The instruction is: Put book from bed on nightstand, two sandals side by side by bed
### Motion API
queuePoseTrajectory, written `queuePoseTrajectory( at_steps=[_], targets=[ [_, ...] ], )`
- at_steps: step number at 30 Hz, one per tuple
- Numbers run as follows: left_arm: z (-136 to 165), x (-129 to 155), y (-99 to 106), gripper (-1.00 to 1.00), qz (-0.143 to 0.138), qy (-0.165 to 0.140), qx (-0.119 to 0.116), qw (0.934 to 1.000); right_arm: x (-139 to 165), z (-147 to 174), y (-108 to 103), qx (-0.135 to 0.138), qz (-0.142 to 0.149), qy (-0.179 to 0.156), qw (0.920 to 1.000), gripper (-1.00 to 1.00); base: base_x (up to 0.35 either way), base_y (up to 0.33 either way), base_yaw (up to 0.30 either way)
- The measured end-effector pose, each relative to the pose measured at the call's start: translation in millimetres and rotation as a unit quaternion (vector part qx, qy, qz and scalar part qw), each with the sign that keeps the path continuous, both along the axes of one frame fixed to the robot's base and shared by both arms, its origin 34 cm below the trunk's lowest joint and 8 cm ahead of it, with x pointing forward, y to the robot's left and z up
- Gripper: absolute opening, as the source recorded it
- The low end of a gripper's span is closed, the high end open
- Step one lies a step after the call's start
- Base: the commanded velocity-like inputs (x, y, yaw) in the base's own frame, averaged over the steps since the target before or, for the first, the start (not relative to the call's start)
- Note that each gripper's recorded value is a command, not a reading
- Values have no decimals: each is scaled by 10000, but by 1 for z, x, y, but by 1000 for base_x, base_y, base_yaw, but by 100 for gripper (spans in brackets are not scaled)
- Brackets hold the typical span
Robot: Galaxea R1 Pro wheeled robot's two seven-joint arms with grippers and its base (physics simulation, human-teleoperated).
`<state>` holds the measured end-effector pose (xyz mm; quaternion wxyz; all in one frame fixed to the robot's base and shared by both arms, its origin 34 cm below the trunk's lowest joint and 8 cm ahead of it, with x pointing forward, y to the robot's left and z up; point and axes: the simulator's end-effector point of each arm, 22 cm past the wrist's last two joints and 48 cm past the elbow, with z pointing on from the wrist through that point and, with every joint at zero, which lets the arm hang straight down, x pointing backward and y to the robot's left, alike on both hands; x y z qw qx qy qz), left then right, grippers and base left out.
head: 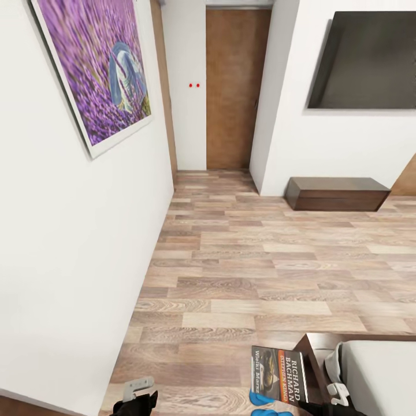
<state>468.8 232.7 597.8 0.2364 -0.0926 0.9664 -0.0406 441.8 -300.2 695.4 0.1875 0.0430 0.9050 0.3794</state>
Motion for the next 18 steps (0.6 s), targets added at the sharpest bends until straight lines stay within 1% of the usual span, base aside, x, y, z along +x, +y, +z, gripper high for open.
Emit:
queuePoseTrajectory(
  at_steps=[18],
  targets=[
    [10, 10, 0, 100, 0, -145, 0, 9999, 8, 9, 0, -1, 0, -147, 9999, -100, 0, 0, 0]
  ],
)
